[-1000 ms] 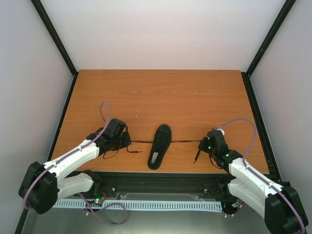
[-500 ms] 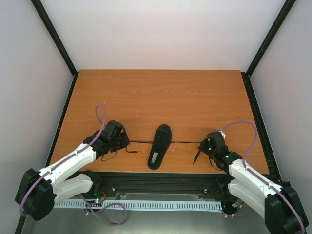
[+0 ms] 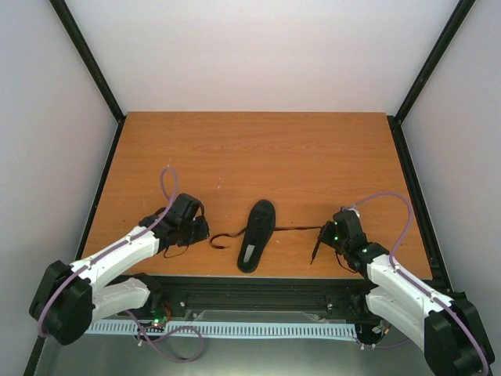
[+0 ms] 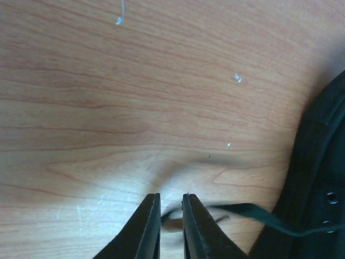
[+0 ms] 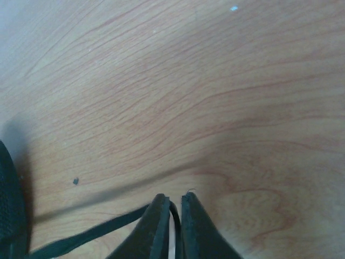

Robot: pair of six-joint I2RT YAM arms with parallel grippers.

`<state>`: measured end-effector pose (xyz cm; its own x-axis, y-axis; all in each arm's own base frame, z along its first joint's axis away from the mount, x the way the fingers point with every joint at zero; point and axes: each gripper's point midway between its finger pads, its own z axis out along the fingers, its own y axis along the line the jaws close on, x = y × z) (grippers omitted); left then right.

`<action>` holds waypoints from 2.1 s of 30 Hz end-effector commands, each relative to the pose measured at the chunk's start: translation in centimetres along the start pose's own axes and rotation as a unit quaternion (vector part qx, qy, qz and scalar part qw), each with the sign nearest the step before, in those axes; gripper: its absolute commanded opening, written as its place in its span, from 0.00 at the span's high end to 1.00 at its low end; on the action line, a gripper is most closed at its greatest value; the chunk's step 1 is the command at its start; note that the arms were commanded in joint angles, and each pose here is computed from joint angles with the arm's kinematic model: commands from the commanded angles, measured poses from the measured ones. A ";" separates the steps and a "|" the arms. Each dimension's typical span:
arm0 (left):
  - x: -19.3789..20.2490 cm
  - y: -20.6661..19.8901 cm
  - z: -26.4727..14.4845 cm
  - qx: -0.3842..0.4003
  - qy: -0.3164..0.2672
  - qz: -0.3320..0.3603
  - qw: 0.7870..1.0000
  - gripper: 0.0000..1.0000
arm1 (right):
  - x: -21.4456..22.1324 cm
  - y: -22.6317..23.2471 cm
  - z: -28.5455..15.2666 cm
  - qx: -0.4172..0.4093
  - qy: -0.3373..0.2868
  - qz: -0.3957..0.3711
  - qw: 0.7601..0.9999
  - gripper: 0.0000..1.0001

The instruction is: Tie the shoes

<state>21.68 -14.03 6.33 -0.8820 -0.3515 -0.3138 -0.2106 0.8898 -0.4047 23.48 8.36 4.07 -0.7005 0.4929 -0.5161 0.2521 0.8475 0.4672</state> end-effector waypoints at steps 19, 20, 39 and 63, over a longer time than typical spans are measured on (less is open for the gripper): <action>4.9 -12.6 -0.6 0.238 0.127 0.181 0.946 0.27 | 1.3 11.2 -1.0 -0.224 0.085 -0.114 0.964 0.12; 5.1 -12.6 -0.4 0.240 0.132 0.181 0.945 0.27 | 1.7 11.7 -0.8 -0.231 0.093 -0.116 0.962 0.13; 7.5 -11.3 4.1 0.223 0.191 0.172 0.940 0.18 | 4.8 17.3 5.4 -0.242 0.178 -0.125 0.946 0.24; 2.2 -13.8 7.9 0.201 0.067 0.184 0.960 0.39 | 1.4 17.0 8.1 -0.178 0.115 -0.111 0.971 0.43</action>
<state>23.25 -29.67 3.40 -0.9547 0.0692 -0.2893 0.2491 0.7176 -0.6504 31.08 25.70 3.96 -0.8837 0.2028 -0.4218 -0.1255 0.7656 0.6309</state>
